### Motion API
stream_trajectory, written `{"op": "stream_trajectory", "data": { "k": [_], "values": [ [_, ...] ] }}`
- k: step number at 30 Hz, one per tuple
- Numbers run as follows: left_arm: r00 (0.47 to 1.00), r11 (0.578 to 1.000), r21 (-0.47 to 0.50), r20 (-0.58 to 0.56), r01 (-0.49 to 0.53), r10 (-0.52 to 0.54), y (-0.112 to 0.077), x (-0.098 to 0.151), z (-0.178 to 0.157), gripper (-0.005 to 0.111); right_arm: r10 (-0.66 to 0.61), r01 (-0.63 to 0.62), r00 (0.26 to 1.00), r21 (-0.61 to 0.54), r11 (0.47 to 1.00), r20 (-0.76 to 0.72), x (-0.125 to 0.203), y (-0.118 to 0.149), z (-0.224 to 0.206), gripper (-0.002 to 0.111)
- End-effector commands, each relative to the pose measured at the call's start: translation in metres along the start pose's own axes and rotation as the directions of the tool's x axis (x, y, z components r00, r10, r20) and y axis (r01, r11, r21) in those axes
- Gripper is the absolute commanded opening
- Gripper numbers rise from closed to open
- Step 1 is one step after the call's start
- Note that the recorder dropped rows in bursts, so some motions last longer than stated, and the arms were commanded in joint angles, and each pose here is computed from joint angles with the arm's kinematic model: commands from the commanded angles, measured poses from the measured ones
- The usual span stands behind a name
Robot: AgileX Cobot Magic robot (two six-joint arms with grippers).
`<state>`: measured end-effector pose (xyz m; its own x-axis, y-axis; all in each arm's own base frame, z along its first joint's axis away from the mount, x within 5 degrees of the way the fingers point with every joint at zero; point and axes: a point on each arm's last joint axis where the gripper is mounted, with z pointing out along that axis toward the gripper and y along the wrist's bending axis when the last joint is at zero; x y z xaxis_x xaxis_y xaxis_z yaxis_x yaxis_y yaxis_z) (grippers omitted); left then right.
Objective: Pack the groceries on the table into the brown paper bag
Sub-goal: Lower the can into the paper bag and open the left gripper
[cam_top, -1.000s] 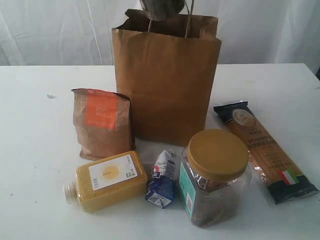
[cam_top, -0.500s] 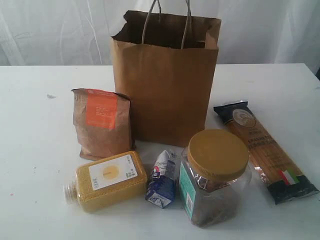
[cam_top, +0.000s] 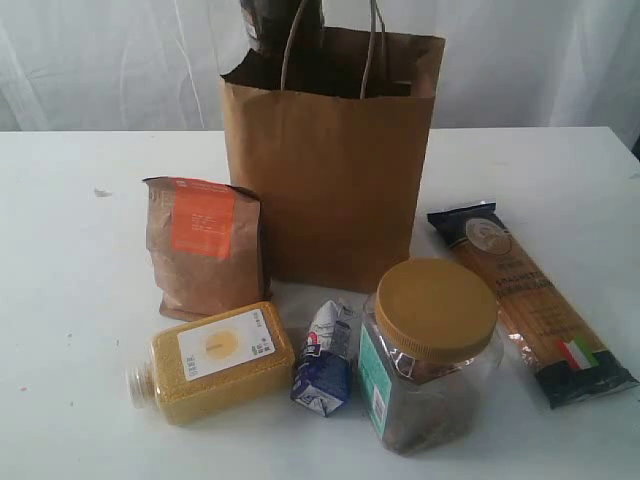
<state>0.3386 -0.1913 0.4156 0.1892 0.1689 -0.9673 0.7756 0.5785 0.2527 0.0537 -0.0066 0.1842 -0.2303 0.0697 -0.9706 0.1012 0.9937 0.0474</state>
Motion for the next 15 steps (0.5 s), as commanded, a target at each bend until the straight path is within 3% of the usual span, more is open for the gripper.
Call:
{"op": "stream_trajectory", "data": {
  "k": [1,8,15],
  "values": [
    [0.999,0.996,0.084,0.040,0.031,-0.035,-0.007,-0.001,0.005,0.000,-0.009,0.009,1.000,0.000,1.000,0.010,0.000,0.000,0.000,0.000],
    [0.998,0.992,0.107,-0.008,0.068,-0.067,-0.008,0.019,0.014,0.000,-0.009,0.009,1.000,0.000,1.000,0.010,0.000,0.000,0.000,0.000],
    [0.990,0.994,0.016,-0.091,0.112,-0.110,-0.004,0.045,0.018,0.000,-0.009,0.009,1.000,0.000,1.000,0.010,0.000,0.000,0.000,0.000]
  ]
}}
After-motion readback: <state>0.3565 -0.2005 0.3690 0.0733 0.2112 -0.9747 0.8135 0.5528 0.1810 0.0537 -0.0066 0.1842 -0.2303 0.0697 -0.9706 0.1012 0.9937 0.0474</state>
